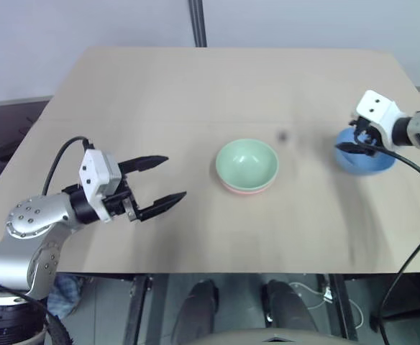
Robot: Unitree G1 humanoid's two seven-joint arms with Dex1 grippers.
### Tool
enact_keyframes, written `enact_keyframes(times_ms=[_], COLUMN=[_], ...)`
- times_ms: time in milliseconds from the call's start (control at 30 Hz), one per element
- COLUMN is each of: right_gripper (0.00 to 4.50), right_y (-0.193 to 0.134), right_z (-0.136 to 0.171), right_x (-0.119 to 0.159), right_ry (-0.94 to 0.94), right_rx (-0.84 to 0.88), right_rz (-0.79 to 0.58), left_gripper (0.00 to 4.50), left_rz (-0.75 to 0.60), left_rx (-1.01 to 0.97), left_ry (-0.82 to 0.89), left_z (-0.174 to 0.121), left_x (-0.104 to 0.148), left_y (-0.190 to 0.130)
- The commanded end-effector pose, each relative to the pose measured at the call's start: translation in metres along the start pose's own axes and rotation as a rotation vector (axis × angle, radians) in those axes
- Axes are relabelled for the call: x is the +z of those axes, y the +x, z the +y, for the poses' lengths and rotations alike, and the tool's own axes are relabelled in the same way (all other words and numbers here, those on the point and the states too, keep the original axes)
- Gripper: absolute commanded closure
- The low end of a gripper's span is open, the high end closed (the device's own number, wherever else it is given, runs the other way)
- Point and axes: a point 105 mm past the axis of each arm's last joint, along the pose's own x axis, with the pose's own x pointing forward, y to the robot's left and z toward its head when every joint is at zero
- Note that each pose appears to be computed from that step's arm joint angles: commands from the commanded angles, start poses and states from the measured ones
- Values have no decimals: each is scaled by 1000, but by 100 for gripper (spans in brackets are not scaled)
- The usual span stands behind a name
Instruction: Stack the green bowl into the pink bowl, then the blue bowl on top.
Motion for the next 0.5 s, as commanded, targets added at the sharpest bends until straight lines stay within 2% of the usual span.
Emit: enact_keyframes(times_ms=[33,200,400,500], right_gripper=[90,90,90,90], right_y=[-7,-6,-16,-22], right_z=[-5,6,-21,-28], right_x=[-22,-37,-21,-9], right_ry=[46,134,191,205], right_rx=[-34,-8,-158,-181], right_rz=[70,106,25,-20], left_gripper=[0,0,0,0], left_rz=[-43,-43,-33,-29], left_rx=[-41,-74,-78,-79], left_ry=[15,21,19,16], left_z=[-1,-1,1,0], left_x=[11,13,10,8], left_y=[6,11,11,10])
